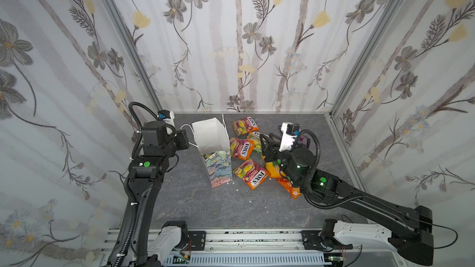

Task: Place the snacks into the paper bag
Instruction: Pick up the snack from the middle-right of the table.

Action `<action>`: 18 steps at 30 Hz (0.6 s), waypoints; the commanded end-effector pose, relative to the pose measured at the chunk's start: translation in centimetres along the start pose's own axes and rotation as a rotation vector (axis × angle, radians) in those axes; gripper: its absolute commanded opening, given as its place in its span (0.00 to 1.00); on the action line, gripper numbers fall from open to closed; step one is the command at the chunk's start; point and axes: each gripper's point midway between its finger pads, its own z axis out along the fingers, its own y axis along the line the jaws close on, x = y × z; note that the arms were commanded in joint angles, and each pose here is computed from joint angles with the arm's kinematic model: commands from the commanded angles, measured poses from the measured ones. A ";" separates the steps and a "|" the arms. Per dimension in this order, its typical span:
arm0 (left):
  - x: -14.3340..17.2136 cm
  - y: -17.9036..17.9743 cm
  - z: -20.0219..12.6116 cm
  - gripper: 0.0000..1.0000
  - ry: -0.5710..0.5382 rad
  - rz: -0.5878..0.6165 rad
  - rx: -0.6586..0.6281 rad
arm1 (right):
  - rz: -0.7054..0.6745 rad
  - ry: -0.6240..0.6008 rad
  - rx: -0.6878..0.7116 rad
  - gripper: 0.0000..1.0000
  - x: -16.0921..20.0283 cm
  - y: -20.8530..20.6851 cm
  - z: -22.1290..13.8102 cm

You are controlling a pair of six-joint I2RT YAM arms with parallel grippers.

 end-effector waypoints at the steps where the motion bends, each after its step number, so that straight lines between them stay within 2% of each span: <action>1: -0.7 -0.2 -0.1 0.00 -0.029 0.011 0.004 | -0.002 0.115 0.155 0.48 2.8 -5.1 -2.3; 5: -1.1 -0.2 -0.6 0.00 -0.044 0.017 -0.004 | 0.038 0.186 0.274 0.50 4.2 -9.7 -4.9; 11: -1.1 -0.1 -0.6 0.00 -0.045 0.016 -0.009 | 0.190 0.246 0.410 0.49 6.2 -14.3 -8.4; 15: -1.1 0.0 -0.6 0.01 -0.048 0.018 -0.014 | 0.166 0.406 0.558 0.52 8.7 -16.7 -9.9; 18: -1.2 -0.1 -0.7 0.01 -0.048 0.018 -0.010 | 0.184 0.525 0.599 0.55 11.2 -17.5 -10.1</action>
